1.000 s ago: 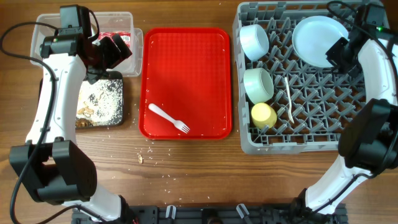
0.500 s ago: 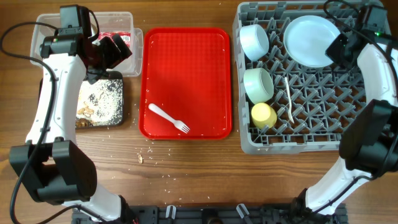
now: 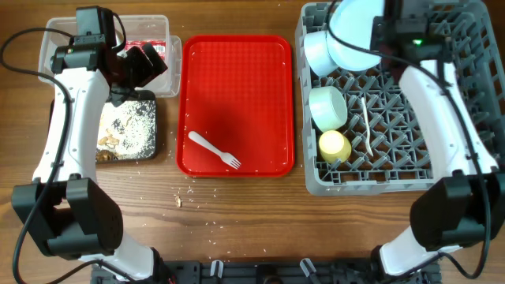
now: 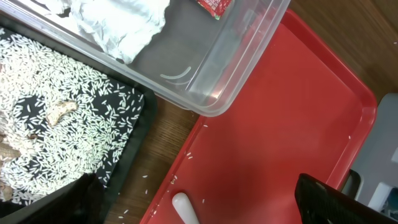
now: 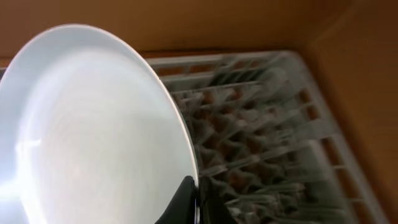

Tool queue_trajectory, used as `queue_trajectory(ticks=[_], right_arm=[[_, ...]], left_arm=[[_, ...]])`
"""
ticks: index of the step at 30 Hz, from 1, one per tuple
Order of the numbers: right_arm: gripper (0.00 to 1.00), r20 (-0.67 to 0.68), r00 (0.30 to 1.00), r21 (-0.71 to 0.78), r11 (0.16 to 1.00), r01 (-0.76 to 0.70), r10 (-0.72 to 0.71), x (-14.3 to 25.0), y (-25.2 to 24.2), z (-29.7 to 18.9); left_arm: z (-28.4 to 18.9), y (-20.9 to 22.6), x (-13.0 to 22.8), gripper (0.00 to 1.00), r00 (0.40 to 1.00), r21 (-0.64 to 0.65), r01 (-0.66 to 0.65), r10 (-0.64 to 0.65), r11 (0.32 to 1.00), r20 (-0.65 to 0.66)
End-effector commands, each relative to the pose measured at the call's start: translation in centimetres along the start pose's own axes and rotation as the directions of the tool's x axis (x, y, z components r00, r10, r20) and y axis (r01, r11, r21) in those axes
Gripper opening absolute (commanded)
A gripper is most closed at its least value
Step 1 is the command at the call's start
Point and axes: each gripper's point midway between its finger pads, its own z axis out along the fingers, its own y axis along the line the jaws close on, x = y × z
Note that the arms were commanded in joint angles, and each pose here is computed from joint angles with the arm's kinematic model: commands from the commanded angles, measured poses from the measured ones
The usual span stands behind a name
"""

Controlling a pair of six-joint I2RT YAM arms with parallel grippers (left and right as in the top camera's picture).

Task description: Sort waste into correct bins and load items into the dishwasher rack

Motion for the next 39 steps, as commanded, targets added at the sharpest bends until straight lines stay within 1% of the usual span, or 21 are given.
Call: queue_trajectory(ticks=[1,3,6,9,10,11,13,16,20,24,25,26,28,29,31,33,34,36,39], right_arm=[[0.04,0.044,0.999,0.204,0.979,-0.01,0.001,-1.1,-3.2,-0.7],[0.04,0.081,0.997,0.206,0.978,-0.012,-0.005,-2.1,-3.3,-0.8],[0.04,0.106,0.991,0.214,0.975,0.055,-0.079,-3.2,-3.2,-0.8],[0.04,0.058,0.979,0.238,0.955,0.176,-0.195,-2.5,-2.9,0.2],[0.04,0.029,0.979,0.293,0.938,0.184,-0.201,-2.1,-3.5,0.7],[0.04,0.012,0.978,0.318,0.928,0.194,-0.208,-1.7,-3.7,1.0],[0.04,-0.011,0.973,0.313,0.923,0.224,-0.232,-1.2,-3.2,1.8],[0.04,-0.023,0.962,0.254,0.929,0.269,-0.272,-0.6,-1.8,2.7],[0.04,-0.012,0.958,0.199,0.938,0.283,-0.287,-0.4,-0.4,2.7],[0.06,0.004,0.951,0.11,0.945,0.307,-0.309,-0.1,1.8,2.6],[0.13,0.002,0.95,0.093,0.946,0.311,-0.312,0.0,2.0,2.7],[0.23,0.001,0.949,0.078,0.946,0.315,-0.316,0.2,2.3,2.7],[0.66,-0.006,0.946,0.039,0.945,0.324,-0.324,0.7,2.9,2.7],[0.85,-0.015,0.942,0.017,0.942,0.335,-0.334,1.1,3.2,2.7],[0.91,-0.011,0.943,0.012,0.942,0.334,-0.334,1.0,3.4,2.2],[0.95,0.023,0.952,0.007,0.952,0.307,-0.307,0.0,3.6,0.9],[0.95,0.058,0.952,-0.023,0.953,0.301,-0.299,-0.7,4.0,-0.4],[0.94,0.146,0.956,-0.157,0.948,0.277,-0.255,-2.2,6.0,-3.7],[0.9,0.225,0.956,-0.353,0.899,0.259,-0.187,-3.1,9.4,-7.8]], left_arm=[[-0.7,-0.2,-0.5,1.0,1.0,0.003,-0.004,0.004,1.0,0.024],[-0.7,-0.2,-0.5,1.0,1.0,0.003,-0.004,0.004,1.0,0.024],[-0.7,-0.2,-0.5,1.0,1.0,0.003,-0.004,0.004,1.0,0.024],[-0.7,-0.2,-0.5,1.0,1.0,0.003,-0.004,0.004,1.0,0.024],[-0.7,-0.2,-0.5,1.0,1.0,0.003,-0.004,0.004,1.0,0.024],[-0.7,-0.2,-0.5,1.0,1.0,0.003,-0.004,0.004,1.0,0.024],[-0.7,-0.2,-0.5,1.0,1.0,0.003,-0.004,0.004,1.0,0.024],[-0.7,-0.2,-0.5,1.0,1.0,0.003,-0.004,0.004,1.0,0.024],[-0.7,-0.2,-0.5,1.0,1.0,0.003,-0.004,0.004,1.0,0.024],[-0.7,-0.2,-0.5,1.0,1.0,0.003,-0.004,0.004,1.0,0.024],[-0.7,-0.2,-0.5,1.0,1.0,0.003,-0.004,0.004,1.0,0.024],[-0.7,-0.2,-0.5,1.0,1.0,0.003,-0.004,0.004,1.0,0.024],[-0.7,-0.2,-0.5,1.0,1.0,0.003,-0.004,0.004,1.0,0.024],[-0.7,-0.2,-0.5,1.0,1.0,0.003,-0.004,0.004,1.0,0.024],[-0.7,-0.2,-0.5,1.0,1.0,0.003,-0.004,0.004,1.0,0.024],[-0.7,-0.2,-0.5,1.0,1.0,0.003,-0.004,0.004,1.0,0.024],[-0.7,-0.2,-0.5,1.0,1.0,0.003,-0.004,0.004,1.0,0.024],[-0.7,-0.2,-0.5,1.0,1.0,0.003,-0.004,0.004,1.0,0.024],[-0.7,-0.2,-0.5,1.0,1.0,0.003,-0.004,0.004,1.0,0.024]])
